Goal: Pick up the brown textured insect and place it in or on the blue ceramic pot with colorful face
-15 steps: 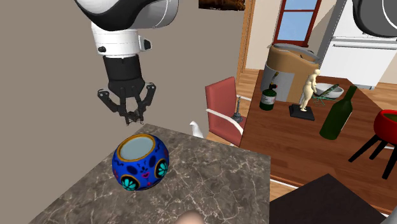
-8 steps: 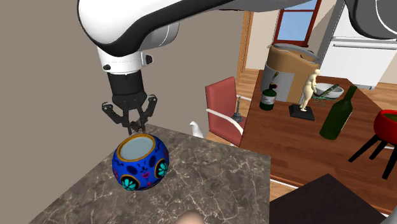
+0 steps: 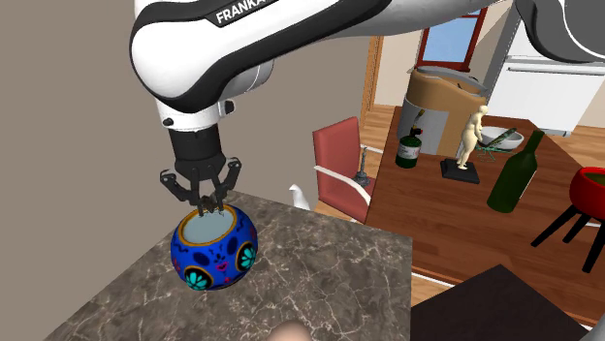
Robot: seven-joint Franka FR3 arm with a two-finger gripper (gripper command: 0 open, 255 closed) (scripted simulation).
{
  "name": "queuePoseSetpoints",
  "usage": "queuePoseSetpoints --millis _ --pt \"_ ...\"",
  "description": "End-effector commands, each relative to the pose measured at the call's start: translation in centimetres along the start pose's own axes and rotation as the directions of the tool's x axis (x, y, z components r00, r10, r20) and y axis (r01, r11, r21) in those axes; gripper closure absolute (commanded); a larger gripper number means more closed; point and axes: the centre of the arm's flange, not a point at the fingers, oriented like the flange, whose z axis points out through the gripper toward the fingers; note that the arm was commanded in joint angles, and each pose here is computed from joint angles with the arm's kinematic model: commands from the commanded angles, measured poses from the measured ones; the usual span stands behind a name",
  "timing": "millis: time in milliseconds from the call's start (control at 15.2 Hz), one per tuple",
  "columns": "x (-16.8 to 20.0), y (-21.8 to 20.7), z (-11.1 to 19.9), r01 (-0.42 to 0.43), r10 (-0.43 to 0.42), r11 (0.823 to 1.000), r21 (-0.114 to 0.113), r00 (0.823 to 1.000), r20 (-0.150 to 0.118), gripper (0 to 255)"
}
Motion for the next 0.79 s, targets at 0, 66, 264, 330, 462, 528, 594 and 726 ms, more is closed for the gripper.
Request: queuePoseSetpoints --millis 0,66,264,330,462,528,594,726 --pt "0.0 0.0 0.0 0.0 0.0 1.0 0.0 1.0 0.0 255" --pt "0.0 0.0 0.0 0.0 0.0 1.0 0.0 1.0 0.0 255" --pt "0.0 0.0 0.0 0.0 0.0 1.0 0.0 1.0 0.0 0" --pt "0.0 0.0 0.0 0.0 0.0 1.0 0.0 1.0 0.0 0" --pt "0.0 0.0 0.0 0.0 0.0 1.0 0.0 1.0 0.0 0" --pt "0.0 0.0 0.0 0.0 0.0 1.0 0.0 1.0 0.0 0" --pt "0.0 0.0 0.0 0.0 0.0 1.0 0.0 1.0 0.0 0" --pt "0.0 0.0 -2.6 0.0 0.0 1.0 0.0 1.0 0.0 0"
